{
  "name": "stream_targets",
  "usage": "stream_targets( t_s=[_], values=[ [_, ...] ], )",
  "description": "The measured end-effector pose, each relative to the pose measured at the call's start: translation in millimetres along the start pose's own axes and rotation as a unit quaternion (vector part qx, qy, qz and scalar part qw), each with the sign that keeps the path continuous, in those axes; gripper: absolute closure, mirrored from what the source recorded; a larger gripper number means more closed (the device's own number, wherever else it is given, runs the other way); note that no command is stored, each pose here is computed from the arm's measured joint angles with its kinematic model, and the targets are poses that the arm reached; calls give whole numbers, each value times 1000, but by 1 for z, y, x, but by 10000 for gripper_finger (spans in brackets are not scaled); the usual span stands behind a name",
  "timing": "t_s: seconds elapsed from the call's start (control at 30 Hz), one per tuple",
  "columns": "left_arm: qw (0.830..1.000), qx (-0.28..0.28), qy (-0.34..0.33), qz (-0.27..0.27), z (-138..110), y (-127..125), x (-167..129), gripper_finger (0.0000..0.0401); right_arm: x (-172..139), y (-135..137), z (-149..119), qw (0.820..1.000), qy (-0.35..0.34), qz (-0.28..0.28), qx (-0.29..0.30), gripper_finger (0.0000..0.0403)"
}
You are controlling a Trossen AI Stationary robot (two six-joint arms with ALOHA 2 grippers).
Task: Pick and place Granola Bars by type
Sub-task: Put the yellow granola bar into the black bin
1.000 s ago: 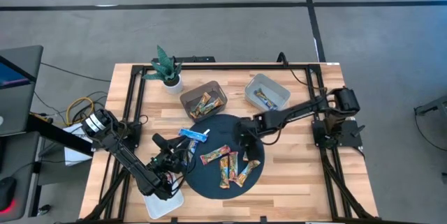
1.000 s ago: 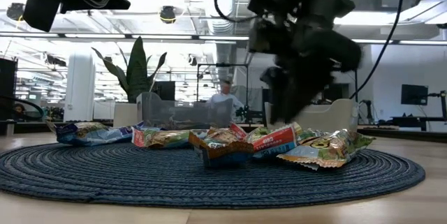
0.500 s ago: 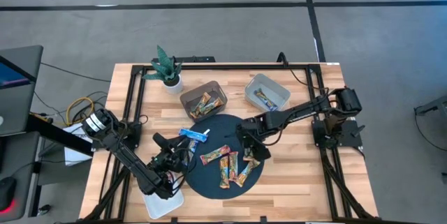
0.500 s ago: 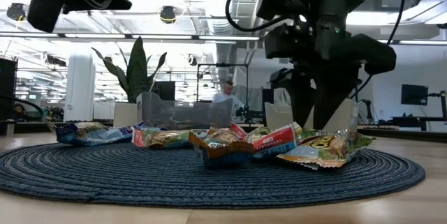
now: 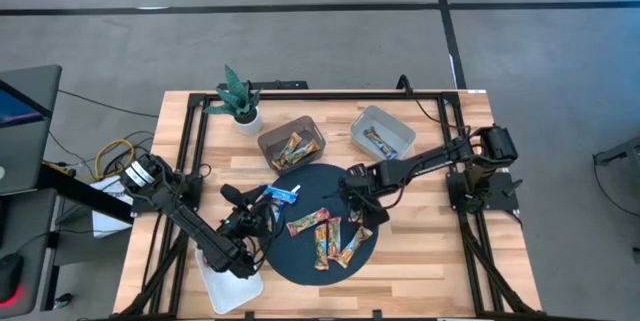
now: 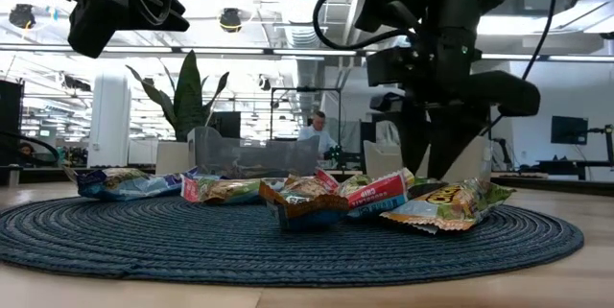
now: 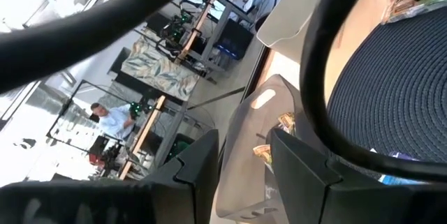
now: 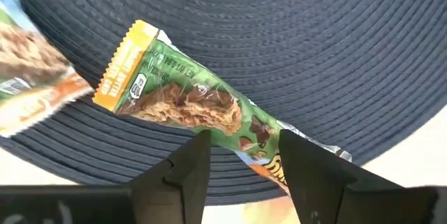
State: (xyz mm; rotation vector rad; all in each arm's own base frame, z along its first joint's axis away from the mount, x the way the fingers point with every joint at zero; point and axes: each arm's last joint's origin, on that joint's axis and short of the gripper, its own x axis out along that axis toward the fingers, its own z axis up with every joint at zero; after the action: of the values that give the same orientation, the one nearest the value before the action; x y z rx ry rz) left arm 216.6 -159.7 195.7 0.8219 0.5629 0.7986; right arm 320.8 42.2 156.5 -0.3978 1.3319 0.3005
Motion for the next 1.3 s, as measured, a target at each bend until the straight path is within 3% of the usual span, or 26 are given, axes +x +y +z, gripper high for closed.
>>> stream_targets(
  t_s=[0.23, 0.53, 1.3],
  values=[
    [1000, 0, 0, 0, 0, 0, 0, 276, -1, 6, 7, 997, -7, -50, -64, 243],
    [1000, -1, 0, 0, 0, 0, 0, 276, 0, 7, 7, 990, -2, -46, -137, 244],
    [1000, -1, 0, 0, 0, 0, 0, 276, 1, -14, 5, 999, -39, -31, 2, 257]
  ],
)
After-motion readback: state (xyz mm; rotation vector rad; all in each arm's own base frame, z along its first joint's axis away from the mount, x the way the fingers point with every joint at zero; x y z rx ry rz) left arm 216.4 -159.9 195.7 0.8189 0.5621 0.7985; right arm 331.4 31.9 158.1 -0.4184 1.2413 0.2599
